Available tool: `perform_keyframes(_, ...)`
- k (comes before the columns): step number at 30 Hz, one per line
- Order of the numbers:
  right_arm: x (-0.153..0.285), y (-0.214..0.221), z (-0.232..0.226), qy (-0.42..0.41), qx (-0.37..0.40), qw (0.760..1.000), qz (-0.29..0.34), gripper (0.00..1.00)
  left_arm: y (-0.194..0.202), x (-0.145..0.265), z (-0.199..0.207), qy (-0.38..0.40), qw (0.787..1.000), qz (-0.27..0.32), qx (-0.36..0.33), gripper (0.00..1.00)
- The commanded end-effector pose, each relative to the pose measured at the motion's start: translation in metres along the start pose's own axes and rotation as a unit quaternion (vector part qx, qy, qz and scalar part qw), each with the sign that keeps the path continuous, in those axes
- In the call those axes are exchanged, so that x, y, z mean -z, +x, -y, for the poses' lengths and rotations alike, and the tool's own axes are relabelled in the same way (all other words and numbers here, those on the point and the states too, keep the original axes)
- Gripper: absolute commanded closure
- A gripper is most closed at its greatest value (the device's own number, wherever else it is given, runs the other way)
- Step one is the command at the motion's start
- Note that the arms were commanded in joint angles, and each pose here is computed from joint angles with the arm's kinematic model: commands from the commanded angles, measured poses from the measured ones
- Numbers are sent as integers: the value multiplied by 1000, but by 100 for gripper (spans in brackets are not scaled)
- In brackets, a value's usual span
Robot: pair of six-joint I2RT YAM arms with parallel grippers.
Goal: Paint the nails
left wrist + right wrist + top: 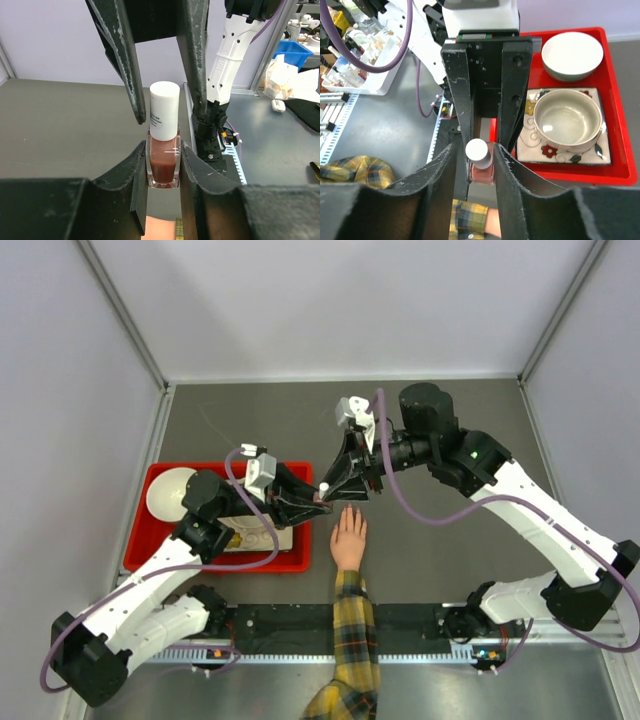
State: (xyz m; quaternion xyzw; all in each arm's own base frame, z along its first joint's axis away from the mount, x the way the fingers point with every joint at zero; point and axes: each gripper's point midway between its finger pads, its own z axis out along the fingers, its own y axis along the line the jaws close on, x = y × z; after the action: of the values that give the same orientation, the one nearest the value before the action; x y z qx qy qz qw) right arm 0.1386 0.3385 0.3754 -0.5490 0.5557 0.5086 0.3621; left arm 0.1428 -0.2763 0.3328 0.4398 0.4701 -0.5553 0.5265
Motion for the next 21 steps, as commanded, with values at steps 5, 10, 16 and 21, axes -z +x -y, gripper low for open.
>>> perform_keyframes(5,-5,-11,9,8,9,1000,27,80,-28,-2,-4,-17,998,32,-45,100)
perform_keyframes(10,-18,-4,22,68,4,998,15,100,-28,4,-27,-93,994,32,-55,100)
perform_keyframes(16,-11,6,88,390,-34,919,48,100,-38,39,-84,-289,952,46,-86,100)
perform_keyframes(21,-7,32,90,597,-164,779,97,100,-43,69,-107,-390,913,48,-110,100)
